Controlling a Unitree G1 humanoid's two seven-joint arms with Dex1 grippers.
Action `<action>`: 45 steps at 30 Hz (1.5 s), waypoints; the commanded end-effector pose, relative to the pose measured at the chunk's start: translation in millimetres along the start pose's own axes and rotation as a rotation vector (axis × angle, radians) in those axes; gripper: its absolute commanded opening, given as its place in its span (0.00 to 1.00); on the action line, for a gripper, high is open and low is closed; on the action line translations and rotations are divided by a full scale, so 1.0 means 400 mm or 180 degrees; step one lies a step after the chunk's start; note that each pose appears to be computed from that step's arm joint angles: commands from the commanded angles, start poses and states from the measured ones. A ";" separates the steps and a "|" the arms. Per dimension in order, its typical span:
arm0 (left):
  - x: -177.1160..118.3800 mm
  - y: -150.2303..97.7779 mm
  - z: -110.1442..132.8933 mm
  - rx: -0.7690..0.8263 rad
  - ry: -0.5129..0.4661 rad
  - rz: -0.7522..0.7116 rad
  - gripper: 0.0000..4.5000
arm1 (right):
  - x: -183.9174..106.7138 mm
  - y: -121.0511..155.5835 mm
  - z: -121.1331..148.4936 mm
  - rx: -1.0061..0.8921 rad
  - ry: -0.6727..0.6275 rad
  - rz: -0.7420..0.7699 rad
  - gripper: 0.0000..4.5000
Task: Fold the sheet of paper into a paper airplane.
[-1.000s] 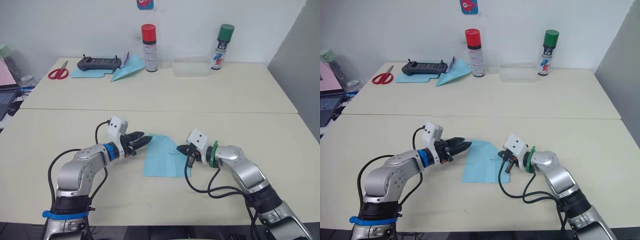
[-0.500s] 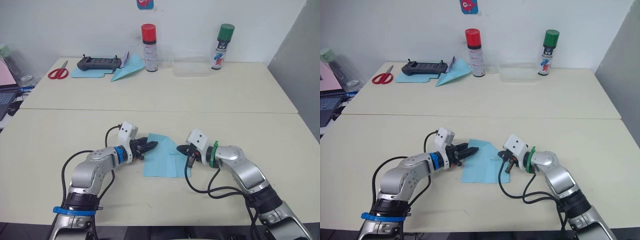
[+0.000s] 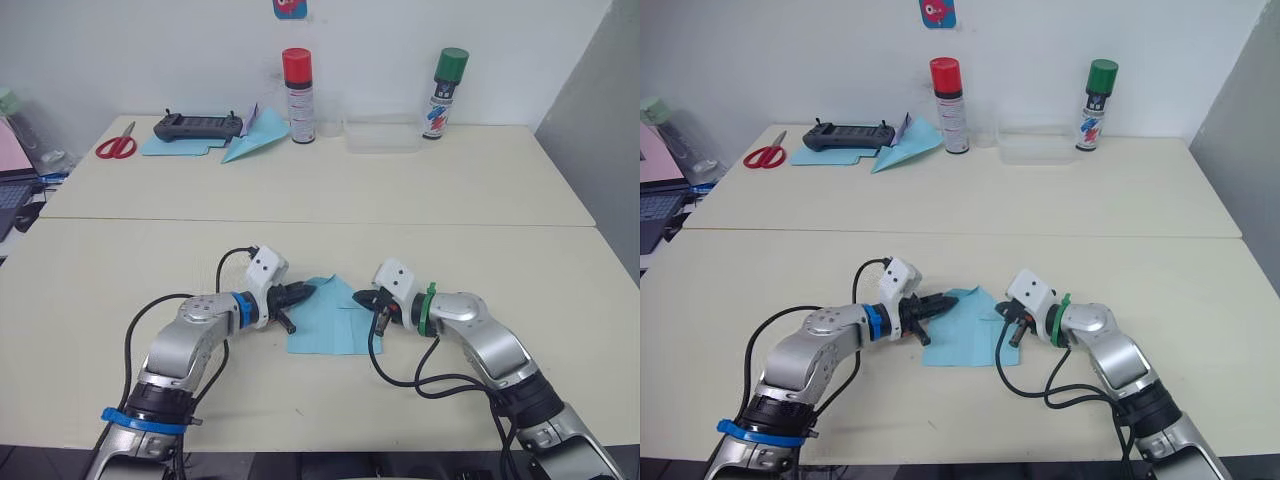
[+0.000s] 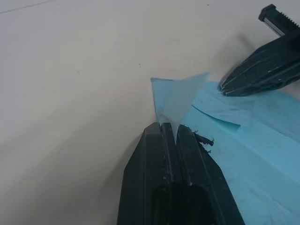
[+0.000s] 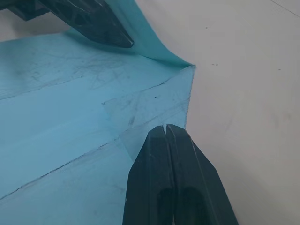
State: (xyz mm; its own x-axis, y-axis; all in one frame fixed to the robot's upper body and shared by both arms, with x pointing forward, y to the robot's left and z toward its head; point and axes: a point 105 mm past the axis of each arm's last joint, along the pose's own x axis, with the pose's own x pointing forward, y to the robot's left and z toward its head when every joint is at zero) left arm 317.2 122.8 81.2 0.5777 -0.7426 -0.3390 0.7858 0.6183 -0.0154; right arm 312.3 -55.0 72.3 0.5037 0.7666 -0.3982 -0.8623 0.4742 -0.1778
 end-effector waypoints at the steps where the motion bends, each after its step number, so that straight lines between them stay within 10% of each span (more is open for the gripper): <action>1: 0.008 -0.018 0.026 0.0354 -0.0022 -0.0115 0.00 | 0.008 0.008 -0.036 0.0069 0.0177 0.0014 0.00; 22: 0.009 0.009 0.005 0.2086 0.0709 -0.0553 0.00 | -0.009 0.005 -0.022 0.0063 0.0150 -0.0026 0.00; 42: 0.030 0.009 0.033 0.2001 0.0465 -0.0455 0.00 | 0.001 0.022 -0.023 0.0195 0.0140 -0.0019 0.00; 45: 0.024 0.004 0.040 0.1761 0.0366 -0.0455 0.17 | 0.001 0.022 -0.024 0.0199 0.0142 -0.0019 0.00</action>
State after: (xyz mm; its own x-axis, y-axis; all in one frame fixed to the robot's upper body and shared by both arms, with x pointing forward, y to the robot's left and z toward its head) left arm 331.0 116.0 87.6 0.4631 -0.7336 -0.4973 0.8635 0.2471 0.4396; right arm 307.1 -53.4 73.1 0.5153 0.7559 -0.4039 -0.8523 0.5014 -0.1490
